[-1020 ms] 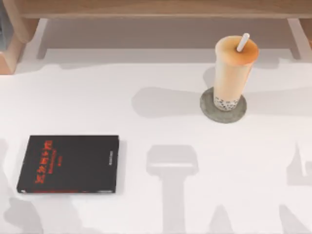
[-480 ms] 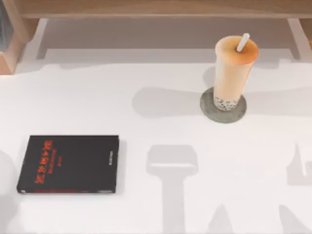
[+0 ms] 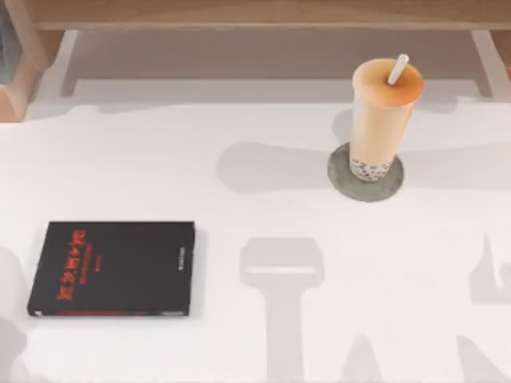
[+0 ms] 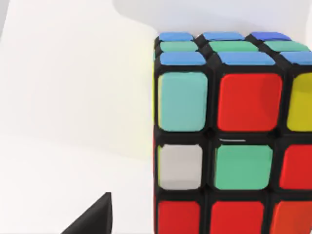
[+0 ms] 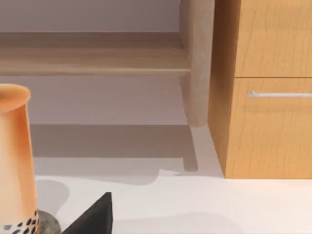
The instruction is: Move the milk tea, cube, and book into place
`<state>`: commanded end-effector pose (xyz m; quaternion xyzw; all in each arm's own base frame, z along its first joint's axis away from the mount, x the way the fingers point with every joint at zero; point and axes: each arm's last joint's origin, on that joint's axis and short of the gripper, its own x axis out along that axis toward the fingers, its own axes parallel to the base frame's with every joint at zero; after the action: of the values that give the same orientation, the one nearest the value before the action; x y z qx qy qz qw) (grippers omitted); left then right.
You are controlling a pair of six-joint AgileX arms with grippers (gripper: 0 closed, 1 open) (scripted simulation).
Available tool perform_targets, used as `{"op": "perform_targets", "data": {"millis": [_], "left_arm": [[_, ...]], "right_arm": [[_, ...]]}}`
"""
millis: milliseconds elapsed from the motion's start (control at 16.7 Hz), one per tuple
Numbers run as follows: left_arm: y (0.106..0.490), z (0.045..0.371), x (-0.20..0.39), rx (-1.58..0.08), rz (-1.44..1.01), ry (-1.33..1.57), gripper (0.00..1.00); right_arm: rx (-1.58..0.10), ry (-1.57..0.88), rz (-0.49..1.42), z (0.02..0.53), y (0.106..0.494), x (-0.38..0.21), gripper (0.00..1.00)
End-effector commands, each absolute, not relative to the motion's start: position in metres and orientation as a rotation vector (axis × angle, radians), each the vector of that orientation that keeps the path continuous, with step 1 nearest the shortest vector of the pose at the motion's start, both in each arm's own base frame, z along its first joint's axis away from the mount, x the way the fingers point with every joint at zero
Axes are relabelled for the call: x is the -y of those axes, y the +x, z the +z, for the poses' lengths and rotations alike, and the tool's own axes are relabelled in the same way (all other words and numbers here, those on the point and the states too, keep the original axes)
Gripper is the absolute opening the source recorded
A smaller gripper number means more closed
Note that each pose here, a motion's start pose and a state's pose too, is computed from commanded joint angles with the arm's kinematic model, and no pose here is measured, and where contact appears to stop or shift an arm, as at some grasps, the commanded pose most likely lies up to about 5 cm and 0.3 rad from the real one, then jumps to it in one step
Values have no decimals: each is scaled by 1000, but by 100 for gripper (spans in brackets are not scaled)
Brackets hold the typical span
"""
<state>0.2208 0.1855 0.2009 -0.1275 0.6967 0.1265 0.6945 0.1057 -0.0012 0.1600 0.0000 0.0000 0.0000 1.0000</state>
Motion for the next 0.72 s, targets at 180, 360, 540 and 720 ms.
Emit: {"op": "perform_targets", "data": {"millis": [180,360,540,720], "left_arm": [[222,174,-187,-1543,287,-278,100],[221,154,-187,-1551,284,-283,100],[220,153,-187,-1552,284,-283,100],[220,153,-187,-1552,284,-283,85]], "right_arm": [[0,0,0,160,106,1,100],[0,0,0,160,106,1,100],[0,0,0,160,106,1,100],[0,0,0,160,106,1,100]]}}
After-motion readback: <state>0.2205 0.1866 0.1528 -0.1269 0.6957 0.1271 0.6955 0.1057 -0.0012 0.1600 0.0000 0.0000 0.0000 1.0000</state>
